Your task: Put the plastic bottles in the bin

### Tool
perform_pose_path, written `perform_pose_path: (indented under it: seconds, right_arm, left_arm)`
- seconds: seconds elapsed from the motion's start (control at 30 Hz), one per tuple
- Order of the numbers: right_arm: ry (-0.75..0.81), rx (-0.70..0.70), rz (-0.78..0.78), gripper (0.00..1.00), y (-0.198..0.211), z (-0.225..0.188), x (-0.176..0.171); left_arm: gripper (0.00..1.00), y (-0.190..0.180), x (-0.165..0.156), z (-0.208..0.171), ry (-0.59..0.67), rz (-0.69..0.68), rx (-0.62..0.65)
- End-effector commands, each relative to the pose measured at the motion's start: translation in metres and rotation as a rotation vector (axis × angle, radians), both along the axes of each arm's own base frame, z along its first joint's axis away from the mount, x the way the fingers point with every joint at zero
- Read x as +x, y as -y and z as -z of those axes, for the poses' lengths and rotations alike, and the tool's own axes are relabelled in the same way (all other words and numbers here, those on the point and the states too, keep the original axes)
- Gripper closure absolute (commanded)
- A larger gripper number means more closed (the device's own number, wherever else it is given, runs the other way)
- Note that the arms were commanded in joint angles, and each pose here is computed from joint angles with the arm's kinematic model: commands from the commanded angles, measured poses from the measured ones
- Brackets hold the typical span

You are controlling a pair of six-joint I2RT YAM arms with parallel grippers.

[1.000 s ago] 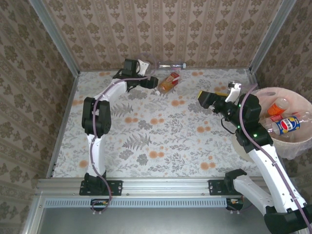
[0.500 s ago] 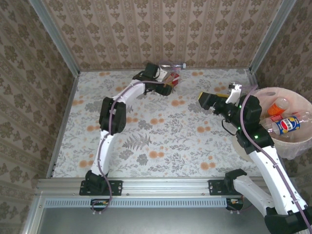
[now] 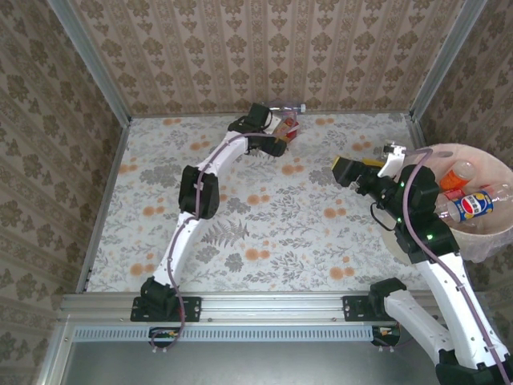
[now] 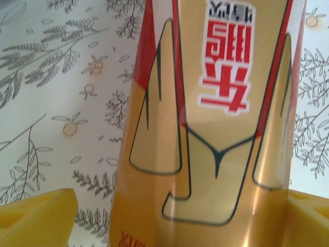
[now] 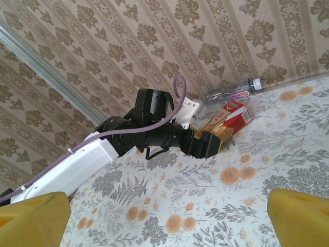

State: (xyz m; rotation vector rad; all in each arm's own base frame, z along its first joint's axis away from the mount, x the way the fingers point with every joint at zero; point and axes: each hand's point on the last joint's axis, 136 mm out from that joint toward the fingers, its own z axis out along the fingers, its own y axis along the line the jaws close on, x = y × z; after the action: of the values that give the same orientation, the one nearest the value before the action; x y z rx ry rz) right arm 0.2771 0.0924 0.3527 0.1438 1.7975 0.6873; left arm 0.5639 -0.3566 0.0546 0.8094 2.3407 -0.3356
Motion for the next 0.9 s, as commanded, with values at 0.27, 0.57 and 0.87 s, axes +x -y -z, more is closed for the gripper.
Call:
perform_pose_path:
  seconds: [0.27, 0.57, 0.87]
  right_arm:
    - [0.025, -0.011, 0.025, 0.0, 0.006, -0.013, -0.01]
    - [-0.005, 0.004, 0.016, 0.0, 0.002, -0.003, -0.005]
    - [-0.028, 0.023, -0.039, 0.0, -0.016, 0.006, 0.007]
  left_arm:
    - [0.27, 0.009, -0.007, -0.002, -0.004, 0.031, 0.008]
    - [0.35, -0.015, -0.03, -0.019, -0.026, -0.003, -0.003]
    - [0.39, -0.031, -0.069, -0.07, -0.037, -0.049, -0.192]
